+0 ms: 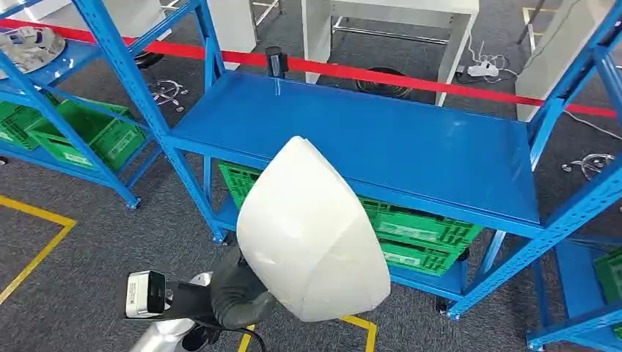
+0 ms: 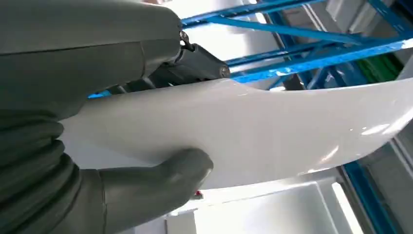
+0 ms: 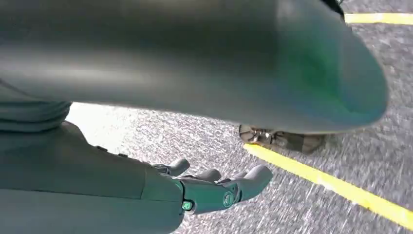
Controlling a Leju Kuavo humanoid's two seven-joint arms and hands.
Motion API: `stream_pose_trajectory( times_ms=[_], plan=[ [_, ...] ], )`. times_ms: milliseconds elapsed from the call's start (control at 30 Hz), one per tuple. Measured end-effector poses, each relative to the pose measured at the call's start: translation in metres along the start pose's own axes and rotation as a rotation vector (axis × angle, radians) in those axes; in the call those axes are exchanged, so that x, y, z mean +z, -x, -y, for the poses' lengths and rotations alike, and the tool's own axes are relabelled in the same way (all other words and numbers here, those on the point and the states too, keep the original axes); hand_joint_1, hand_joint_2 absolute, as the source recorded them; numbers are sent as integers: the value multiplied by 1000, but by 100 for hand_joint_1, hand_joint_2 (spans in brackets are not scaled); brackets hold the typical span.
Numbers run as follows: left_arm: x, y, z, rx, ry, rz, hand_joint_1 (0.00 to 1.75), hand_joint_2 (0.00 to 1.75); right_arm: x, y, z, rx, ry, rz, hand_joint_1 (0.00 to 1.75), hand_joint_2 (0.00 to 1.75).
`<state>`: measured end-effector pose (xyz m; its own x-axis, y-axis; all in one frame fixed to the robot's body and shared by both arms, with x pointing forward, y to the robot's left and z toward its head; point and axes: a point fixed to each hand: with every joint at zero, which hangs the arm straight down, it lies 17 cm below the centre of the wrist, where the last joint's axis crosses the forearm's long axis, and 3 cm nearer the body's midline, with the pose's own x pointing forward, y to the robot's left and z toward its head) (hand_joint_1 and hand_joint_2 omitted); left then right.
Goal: Take the parts from the cabinet and place them on the table.
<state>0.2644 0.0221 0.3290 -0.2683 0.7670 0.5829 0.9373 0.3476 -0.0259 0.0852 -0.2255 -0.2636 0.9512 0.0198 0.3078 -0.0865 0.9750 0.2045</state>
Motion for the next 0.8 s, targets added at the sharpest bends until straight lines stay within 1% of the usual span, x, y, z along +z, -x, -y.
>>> stream_pose_trajectory(
  times_ms=[367, 500, 800],
  plan=[
    [-1, -1, 1, -5, 16, -3, 175, 175, -1, -6, -6, 5, -23, 10, 0, 0],
    [0, 2, 0, -8, 18, -17, 175, 175, 1, 2, -7, 4, -26, -8, 0, 0],
    [-3, 3, 0, -23, 37, -33, 175, 175, 0, 3, -5, 2, -15, -30, 0, 0]
  ],
)
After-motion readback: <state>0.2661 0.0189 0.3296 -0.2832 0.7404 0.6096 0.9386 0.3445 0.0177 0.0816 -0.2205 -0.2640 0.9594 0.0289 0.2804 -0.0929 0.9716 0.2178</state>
